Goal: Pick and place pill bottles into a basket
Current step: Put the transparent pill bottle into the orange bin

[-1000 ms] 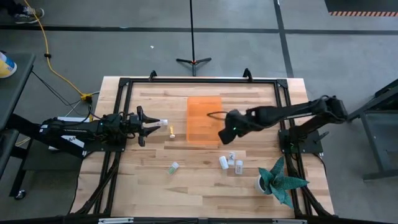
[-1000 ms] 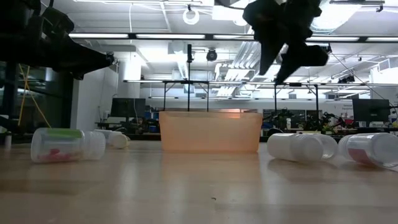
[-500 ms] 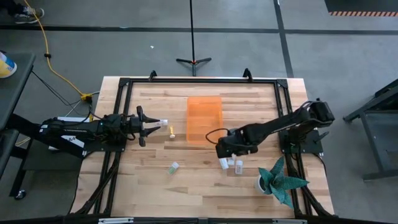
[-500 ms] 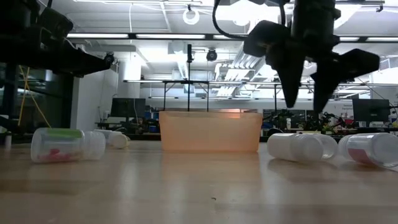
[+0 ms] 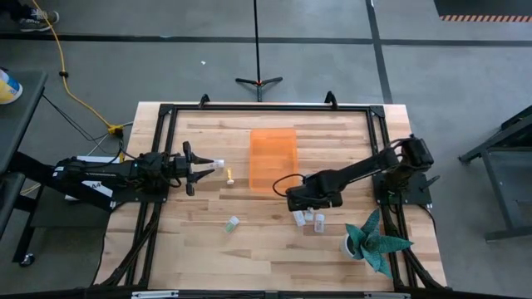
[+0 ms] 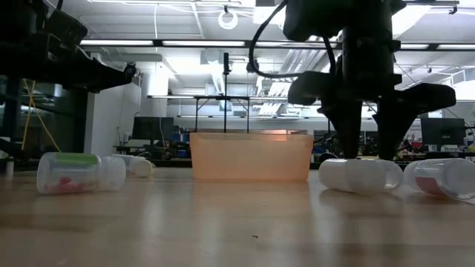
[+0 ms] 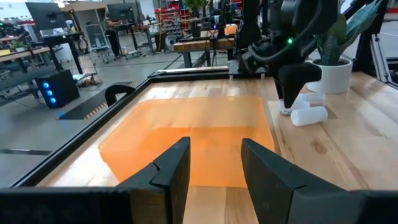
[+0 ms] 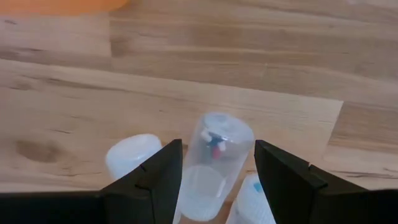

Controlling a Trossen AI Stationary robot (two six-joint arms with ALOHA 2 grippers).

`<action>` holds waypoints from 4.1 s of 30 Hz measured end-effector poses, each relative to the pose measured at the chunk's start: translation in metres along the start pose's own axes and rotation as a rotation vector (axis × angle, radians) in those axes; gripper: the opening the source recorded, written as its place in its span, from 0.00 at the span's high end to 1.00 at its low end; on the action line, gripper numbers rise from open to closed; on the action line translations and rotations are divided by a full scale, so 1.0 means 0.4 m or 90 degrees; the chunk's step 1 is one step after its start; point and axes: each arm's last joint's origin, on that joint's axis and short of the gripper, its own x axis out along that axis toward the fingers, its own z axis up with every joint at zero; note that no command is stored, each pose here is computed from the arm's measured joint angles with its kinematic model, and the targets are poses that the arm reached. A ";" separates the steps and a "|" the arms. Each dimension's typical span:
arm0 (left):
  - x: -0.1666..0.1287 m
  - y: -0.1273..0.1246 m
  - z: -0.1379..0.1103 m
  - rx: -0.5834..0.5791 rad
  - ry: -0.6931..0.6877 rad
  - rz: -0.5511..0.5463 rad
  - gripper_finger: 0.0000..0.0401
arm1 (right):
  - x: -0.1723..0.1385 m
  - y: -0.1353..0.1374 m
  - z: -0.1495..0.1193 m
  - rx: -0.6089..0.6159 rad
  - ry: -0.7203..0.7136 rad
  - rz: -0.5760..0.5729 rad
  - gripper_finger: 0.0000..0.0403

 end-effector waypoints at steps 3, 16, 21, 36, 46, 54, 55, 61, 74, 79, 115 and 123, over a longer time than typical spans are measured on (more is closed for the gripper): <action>0.000 0.000 0.000 0.000 0.000 0.000 0.56 | 0.007 0.000 0.003 -0.010 0.003 -0.007 0.52; 0.000 0.000 0.000 0.000 0.000 0.000 0.56 | 0.014 -0.007 0.008 -0.027 -0.020 -0.028 0.52; 0.000 0.000 0.000 0.000 0.000 0.000 0.56 | 0.045 -0.005 0.007 -0.021 0.019 -0.059 0.52; 0.000 0.000 0.000 0.000 -0.001 -0.003 0.56 | 0.062 -0.001 0.004 -0.017 0.059 -0.070 0.52; 0.000 0.000 0.000 0.000 0.000 -0.001 0.56 | 0.060 -0.007 0.018 0.005 0.122 -0.092 0.52; 0.000 0.000 0.000 0.000 0.000 0.000 0.56 | 0.058 -0.013 0.018 0.024 0.159 -0.111 0.52; 0.000 0.000 0.000 0.000 0.000 0.001 0.56 | 0.058 -0.013 0.018 0.025 0.164 -0.111 0.52; 0.000 0.000 0.000 0.000 0.000 0.000 0.56 | 0.058 -0.013 0.016 0.027 0.178 -0.112 0.52; 0.000 0.000 0.000 0.000 0.000 0.000 0.56 | 0.047 -0.003 0.043 0.007 0.112 -0.101 0.52; 0.000 0.000 0.000 0.000 0.000 0.000 0.56 | -0.023 0.008 0.048 0.008 0.047 -0.169 0.52; 0.000 0.000 -0.001 0.000 0.003 -0.003 0.56 | 0.025 0.071 -0.123 0.003 -0.013 -0.172 0.52; 0.000 0.000 -0.001 0.000 0.003 -0.003 0.56 | 0.028 0.072 -0.123 -0.002 -0.014 -0.172 0.52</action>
